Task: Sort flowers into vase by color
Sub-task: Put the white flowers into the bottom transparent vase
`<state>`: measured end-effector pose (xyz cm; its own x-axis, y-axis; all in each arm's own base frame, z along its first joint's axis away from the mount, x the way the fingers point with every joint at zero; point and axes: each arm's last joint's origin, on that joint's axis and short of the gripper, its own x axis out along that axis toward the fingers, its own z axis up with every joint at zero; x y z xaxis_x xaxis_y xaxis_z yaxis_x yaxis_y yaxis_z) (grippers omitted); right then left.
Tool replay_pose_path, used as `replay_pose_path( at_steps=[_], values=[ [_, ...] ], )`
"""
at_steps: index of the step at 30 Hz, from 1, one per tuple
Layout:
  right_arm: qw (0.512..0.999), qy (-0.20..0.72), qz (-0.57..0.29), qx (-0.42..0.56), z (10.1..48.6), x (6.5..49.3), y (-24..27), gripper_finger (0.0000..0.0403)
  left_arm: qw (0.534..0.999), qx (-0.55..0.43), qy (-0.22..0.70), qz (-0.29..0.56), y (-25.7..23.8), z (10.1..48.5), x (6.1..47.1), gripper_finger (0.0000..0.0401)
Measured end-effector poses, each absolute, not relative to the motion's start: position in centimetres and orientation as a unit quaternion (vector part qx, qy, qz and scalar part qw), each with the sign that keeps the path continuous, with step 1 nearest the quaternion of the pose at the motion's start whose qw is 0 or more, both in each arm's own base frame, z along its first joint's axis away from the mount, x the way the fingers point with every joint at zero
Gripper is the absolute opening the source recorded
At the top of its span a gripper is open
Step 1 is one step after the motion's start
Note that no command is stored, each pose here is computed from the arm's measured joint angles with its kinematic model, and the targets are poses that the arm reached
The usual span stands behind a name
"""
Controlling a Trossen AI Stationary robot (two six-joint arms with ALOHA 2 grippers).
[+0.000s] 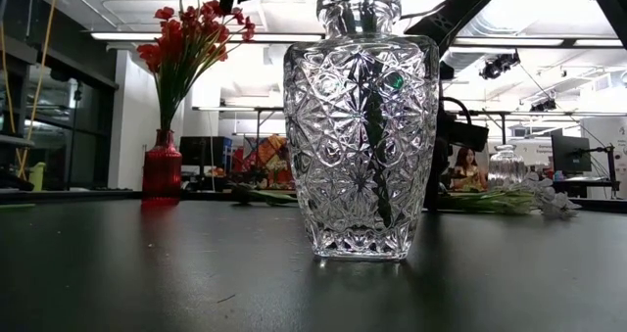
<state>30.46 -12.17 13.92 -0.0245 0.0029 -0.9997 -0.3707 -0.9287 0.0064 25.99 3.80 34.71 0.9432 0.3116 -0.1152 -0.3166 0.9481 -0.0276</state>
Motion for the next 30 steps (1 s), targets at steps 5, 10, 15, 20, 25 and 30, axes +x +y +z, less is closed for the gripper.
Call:
replay_pose_path(
  at_steps=[5, 10, 15, 20, 25, 30],
  values=[
    [0.151, 0.13, 0.7, -0.686, 13.9, 30.2, -12.7, 0.0031, 0.985, -0.023, 0.055, 0.159, 3.8, 34.7, 26.0, 0.0188],
    [0.138, 0.141, 0.704, -0.682, 13.9, 30.2, -12.7, 0.0007, 0.985, -0.022, 0.055, 0.161, 3.8, 34.7, 26.0, 0.0188],
    [0.112, 0.151, 0.717, -0.671, 13.9, 30.2, -12.1, 0.0003, 0.985, -0.022, 0.055, 0.162, 3.8, 34.7, 26.0, 0.0188],
    [0.099, 0.161, 0.711, -0.677, 14.0, 30.4, -12.1, 0.0004, 0.984, -0.022, 0.055, 0.169, 3.9, 34.7, 26.0, 0.0188],
    [0.095, 0.157, 0.71, -0.68, 14.0, 30.5, -11.8, 0.0021, 0.983, -0.021, 0.055, 0.174, 3.9, 34.7, 26.0, 0.0188],
    [0.095, 0.156, 0.713, -0.677, 14.0, 30.5, -11.7, 0.0037, 0.983, -0.021, 0.055, 0.174, 3.9, 34.7, 26.0, 0.0188]
  ],
)
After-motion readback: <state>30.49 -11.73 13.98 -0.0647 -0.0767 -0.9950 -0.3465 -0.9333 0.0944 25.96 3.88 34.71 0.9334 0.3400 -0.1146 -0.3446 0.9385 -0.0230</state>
